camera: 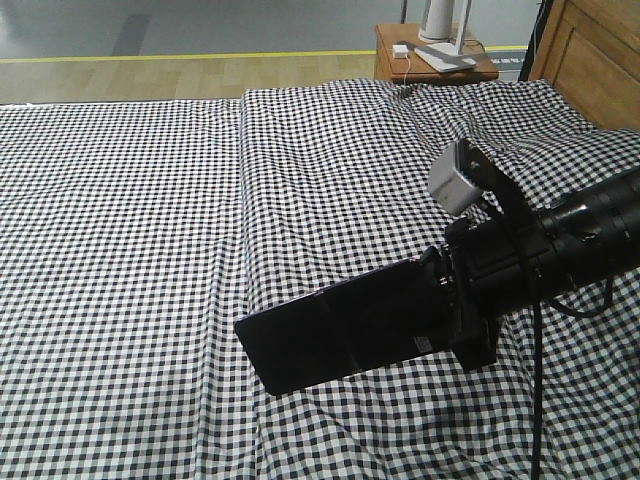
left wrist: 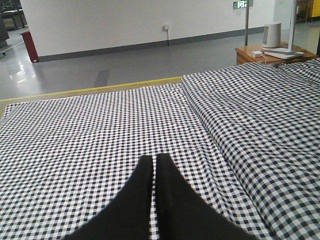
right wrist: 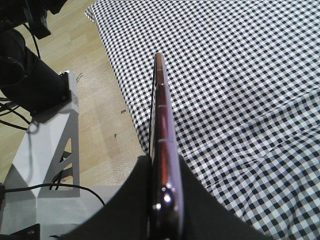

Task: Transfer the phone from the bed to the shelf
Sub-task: 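Lift the phone off the bed with the right gripper, then drive away from the bed holding the phone in the right gripper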

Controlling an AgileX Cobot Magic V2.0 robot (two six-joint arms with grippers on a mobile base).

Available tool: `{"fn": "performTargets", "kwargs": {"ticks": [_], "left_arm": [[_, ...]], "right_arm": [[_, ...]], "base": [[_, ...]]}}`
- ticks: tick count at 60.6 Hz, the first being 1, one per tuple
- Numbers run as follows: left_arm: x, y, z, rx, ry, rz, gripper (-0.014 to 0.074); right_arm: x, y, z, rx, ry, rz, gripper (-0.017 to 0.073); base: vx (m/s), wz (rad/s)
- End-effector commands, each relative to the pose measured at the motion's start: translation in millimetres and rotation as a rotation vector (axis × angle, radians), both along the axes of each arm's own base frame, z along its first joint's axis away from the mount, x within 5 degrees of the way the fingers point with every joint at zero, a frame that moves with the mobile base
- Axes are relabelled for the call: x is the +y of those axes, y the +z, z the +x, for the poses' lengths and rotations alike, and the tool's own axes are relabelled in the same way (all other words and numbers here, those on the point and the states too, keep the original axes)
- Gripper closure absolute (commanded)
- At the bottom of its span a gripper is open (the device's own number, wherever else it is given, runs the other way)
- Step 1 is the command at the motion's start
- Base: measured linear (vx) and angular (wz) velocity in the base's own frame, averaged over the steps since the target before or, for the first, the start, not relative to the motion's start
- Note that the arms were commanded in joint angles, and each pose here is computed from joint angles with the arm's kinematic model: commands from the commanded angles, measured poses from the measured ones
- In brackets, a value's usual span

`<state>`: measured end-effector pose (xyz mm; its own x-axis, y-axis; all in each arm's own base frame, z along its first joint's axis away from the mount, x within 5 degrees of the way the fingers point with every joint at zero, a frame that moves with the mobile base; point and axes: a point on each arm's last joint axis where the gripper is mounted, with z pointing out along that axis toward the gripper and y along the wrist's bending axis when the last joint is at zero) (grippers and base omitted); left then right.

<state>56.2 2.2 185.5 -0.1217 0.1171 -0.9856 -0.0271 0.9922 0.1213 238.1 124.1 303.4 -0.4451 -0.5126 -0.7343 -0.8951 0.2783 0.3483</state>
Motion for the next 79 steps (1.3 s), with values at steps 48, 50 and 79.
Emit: {"fn": "performTargets", "kwargs": {"ticks": [48, 50, 79], "left_arm": [[0.1, 14.8, -1.3, -0.108, 0.003, -0.010, 0.0592], [0.1, 14.8, -1.3, -0.108, 0.003, -0.010, 0.0592], [0.1, 14.8, -1.3, -0.108, 0.003, -0.010, 0.0592]], "right_arm": [[2.8, 21.4, -10.1, 0.000, 0.043, 0.096, 0.0561], [2.8, 21.4, -10.1, 0.000, 0.043, 0.096, 0.0561], [2.8, 21.4, -10.1, 0.000, 0.043, 0.096, 0.0561]], "base": [[-0.01, 0.04], [-0.04, 0.17], [-0.07, 0.27]]}}
